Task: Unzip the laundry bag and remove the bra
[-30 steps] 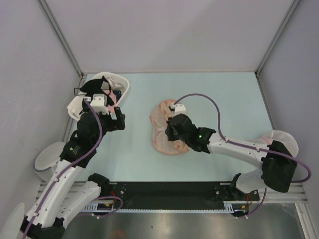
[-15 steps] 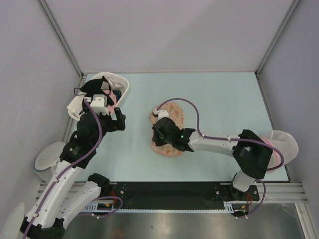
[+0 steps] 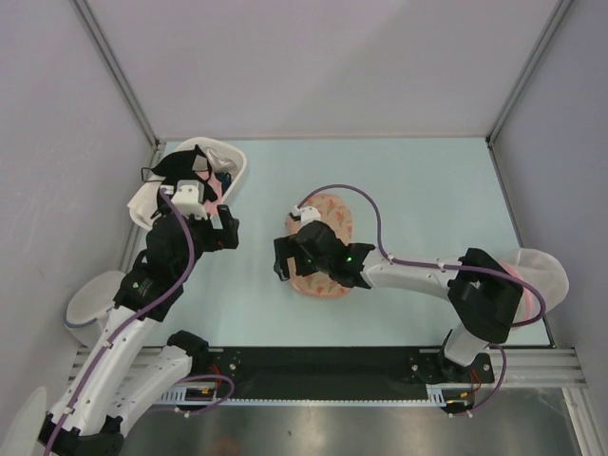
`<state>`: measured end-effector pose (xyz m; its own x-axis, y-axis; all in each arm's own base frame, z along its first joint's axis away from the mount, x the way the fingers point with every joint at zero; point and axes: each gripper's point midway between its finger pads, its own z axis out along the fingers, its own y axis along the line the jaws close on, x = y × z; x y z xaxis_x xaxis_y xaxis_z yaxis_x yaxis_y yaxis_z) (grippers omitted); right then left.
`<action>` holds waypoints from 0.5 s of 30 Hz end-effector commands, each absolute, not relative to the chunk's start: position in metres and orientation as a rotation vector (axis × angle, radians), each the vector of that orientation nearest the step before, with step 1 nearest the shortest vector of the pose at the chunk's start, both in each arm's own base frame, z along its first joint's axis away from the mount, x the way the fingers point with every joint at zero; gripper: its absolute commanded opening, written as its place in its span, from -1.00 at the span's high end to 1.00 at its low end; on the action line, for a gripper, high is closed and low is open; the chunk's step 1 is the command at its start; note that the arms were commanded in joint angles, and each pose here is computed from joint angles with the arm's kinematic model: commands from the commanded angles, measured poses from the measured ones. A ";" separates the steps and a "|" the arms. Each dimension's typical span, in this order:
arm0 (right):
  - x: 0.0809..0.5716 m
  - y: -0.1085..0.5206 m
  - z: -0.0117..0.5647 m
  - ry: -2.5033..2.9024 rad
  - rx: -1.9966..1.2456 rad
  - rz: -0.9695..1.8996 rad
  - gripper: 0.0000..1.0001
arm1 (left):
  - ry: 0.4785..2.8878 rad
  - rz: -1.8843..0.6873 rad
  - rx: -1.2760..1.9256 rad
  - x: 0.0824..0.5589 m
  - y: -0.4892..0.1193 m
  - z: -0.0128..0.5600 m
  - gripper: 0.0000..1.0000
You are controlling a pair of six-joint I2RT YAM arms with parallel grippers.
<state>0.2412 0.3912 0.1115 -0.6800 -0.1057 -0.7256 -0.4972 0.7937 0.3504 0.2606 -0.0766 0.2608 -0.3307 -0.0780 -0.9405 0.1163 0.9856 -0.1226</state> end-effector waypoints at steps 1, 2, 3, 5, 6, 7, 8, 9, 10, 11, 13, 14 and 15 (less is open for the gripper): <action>0.261 0.363 0.138 2.173 -0.364 0.665 -0.99 | 1.870 -0.197 0.009 0.264 -0.075 0.267 -0.99; 0.262 0.354 0.131 2.188 -0.355 0.646 -0.99 | 1.869 -0.197 0.006 0.264 -0.075 0.268 -0.99; 0.265 0.344 0.135 2.179 -0.332 0.643 -1.00 | 1.870 -0.197 0.005 0.264 -0.075 0.267 -1.00; 0.274 0.317 0.124 2.199 -0.278 0.594 -0.99 | 1.870 -0.197 -0.009 0.263 -0.073 0.268 -0.99; 0.277 0.307 0.125 2.196 -0.258 0.582 -1.00 | 1.865 -0.187 -0.024 0.263 -0.070 0.269 -0.99; 0.280 0.297 0.133 2.174 -0.228 0.581 -0.99 | 1.853 -0.184 -0.035 0.261 -0.068 0.271 -0.99; 0.289 0.277 0.133 2.174 -0.180 0.550 -0.99 | 1.844 -0.184 -0.045 0.261 -0.067 0.272 -1.00; 0.287 0.262 0.124 2.192 -0.158 0.525 -0.99 | 1.836 -0.181 -0.050 0.260 -0.066 0.273 -0.99; 0.289 0.247 0.135 2.162 -0.118 0.523 -0.99 | 1.833 -0.182 -0.051 0.260 -0.065 0.273 -0.99; 0.295 0.226 0.134 2.166 -0.073 0.484 -0.99 | 1.823 -0.186 -0.053 0.259 -0.065 0.275 -0.99; 0.293 0.198 0.145 2.132 -0.020 0.459 -1.00 | 1.822 -0.191 -0.052 0.259 -0.066 0.275 -0.99; 0.294 0.177 0.144 2.141 0.023 0.411 -1.00 | 1.825 -0.191 -0.051 0.259 -0.066 0.274 -0.99; 0.294 0.165 0.148 2.126 0.041 0.381 -0.99 | 1.826 -0.190 -0.050 0.259 -0.066 0.274 -0.99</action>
